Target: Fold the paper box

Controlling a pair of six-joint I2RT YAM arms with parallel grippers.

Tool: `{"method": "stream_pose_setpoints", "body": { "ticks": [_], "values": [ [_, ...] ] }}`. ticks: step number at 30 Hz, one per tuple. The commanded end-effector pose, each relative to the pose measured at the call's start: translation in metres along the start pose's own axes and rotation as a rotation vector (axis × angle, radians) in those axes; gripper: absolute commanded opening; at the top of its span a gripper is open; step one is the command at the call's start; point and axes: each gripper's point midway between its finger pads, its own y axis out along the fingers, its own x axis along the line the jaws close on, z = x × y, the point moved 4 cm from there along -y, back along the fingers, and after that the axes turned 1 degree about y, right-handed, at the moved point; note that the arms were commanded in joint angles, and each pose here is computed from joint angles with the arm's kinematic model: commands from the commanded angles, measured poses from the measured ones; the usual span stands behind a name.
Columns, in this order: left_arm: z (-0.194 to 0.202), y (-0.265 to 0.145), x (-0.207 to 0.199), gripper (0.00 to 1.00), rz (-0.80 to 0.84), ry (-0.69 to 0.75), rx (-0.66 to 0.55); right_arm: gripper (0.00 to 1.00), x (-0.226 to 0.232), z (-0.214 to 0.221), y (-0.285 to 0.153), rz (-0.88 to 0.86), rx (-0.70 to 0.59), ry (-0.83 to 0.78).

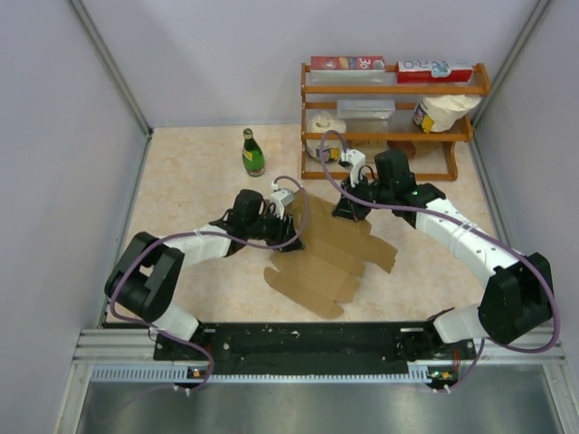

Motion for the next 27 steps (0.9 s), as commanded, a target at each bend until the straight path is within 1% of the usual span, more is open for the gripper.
{"method": "stream_pose_setpoints", "body": {
  "ticks": [1,18,27],
  "values": [
    [-0.007,0.008,-0.006,0.43,0.038,0.024,-0.010,0.00,0.003,-0.008,-0.001,-0.028,-0.037,-0.010],
    [-0.016,0.021,-0.004,0.43,0.041,0.043,-0.017,0.00,0.006,-0.009,0.000,-0.061,-0.035,-0.006],
    [-0.014,0.024,-0.001,0.43,0.028,0.042,-0.019,0.00,0.007,-0.006,0.001,-0.069,-0.028,-0.001]
  ]
}}
